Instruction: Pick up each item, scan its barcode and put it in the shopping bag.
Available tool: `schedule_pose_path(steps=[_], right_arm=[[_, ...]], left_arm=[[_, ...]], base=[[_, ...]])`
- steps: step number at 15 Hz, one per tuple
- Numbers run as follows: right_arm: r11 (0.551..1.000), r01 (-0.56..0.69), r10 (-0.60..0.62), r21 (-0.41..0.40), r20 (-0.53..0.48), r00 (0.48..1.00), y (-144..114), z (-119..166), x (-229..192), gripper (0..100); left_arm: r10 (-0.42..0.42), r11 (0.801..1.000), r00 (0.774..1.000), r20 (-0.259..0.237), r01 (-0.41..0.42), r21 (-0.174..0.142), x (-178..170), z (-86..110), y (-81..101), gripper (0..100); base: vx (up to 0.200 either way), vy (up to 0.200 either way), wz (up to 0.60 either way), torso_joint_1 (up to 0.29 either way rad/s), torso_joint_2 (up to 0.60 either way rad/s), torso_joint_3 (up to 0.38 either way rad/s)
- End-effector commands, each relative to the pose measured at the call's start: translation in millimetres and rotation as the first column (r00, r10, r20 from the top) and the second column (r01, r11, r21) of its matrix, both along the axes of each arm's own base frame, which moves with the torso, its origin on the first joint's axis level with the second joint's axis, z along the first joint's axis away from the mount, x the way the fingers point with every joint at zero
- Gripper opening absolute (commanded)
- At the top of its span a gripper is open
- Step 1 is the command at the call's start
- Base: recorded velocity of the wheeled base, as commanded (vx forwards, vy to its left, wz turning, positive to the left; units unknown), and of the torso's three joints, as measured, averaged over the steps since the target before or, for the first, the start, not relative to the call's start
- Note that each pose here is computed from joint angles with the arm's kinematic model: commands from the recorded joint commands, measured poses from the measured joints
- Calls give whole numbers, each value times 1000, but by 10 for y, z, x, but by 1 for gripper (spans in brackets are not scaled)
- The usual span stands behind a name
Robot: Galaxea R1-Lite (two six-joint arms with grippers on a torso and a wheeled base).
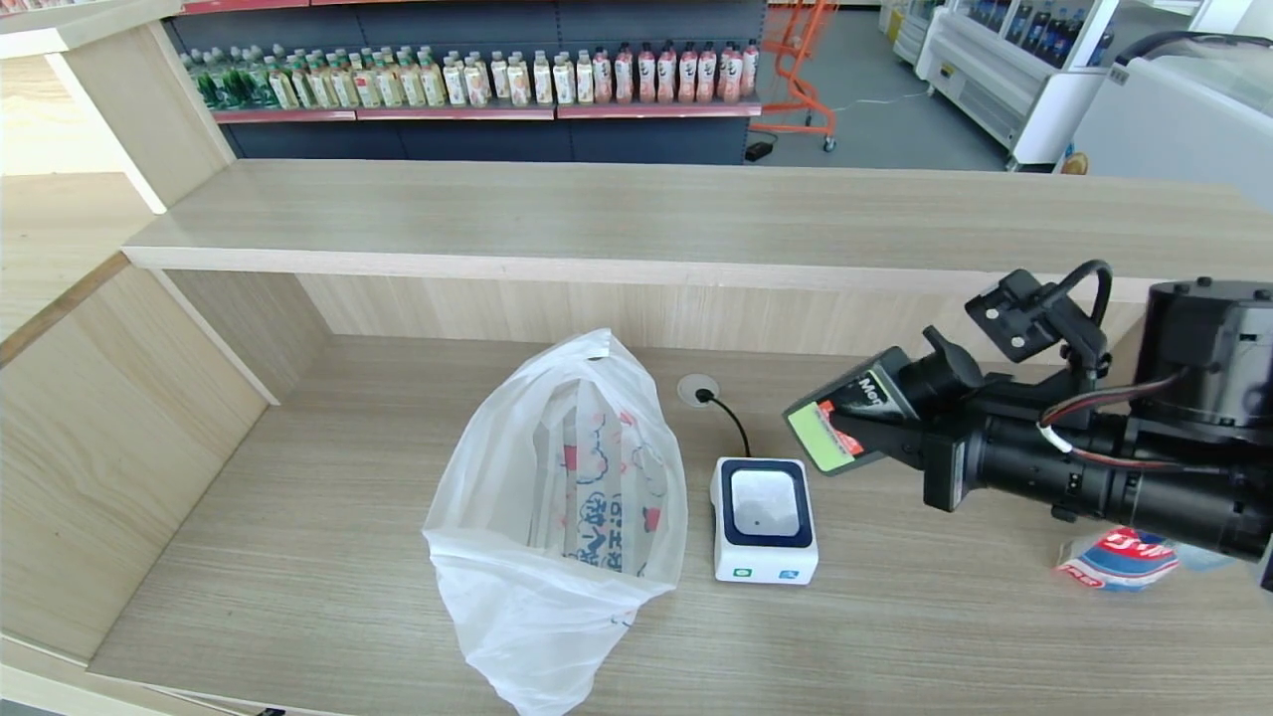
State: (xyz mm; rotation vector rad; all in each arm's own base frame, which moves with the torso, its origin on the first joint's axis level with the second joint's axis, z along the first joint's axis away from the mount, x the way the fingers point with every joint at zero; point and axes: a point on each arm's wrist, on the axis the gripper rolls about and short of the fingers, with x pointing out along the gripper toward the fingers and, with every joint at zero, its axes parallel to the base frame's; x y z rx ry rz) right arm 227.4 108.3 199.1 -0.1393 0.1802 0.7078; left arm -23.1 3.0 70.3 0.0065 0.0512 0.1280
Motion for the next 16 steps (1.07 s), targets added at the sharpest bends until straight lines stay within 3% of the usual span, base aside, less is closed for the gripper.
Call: schedule_pose_path(steps=[1, 4, 8, 10, 12, 16], right_arm=[[1000, 26, -26, 0, 50, 998, -162, 75, -203, 0], [1000, 28, -28, 6, 39, 999, -207, 40, -311, 0], [997, 32, -33, 72, 8, 999, -234, 67, -426, 0], [996, 35, -36, 86, 4, 999, -244, 79, -449, 0], [994, 39, -39, 104, -6, 999, -277, 69, -526, 0], [965, 115, -86, 234, -129, 988, -304, 52, -582, 0]], left_arm=[[1, 1000, 1000, 0, -1, 0, 0, 0, 0, 100], [-1, 1000, 1000, 0, 1, 4, 0, 0, 0, 100], [-1, 1000, 1000, 0, 1, 4, 0, 0, 0, 100], [-1, 1000, 1000, -1, 1, 3, 1, 0, 0, 100], [-1, 1000, 1000, 0, 1, 3, 0, 0, 0, 100], [-1, 1000, 1000, 0, 1, 1, 0, 0, 0, 100]], base=[[0, 0, 0, 0, 0, 0], [0, 0, 0, 0, 0, 0], [0, 0, 0, 0, 0, 0], [-200, 0, 0, 5, 5, 2], [0, 0, 0, 0, 0, 0], [0, 150, 0, -2, -3, 3]])
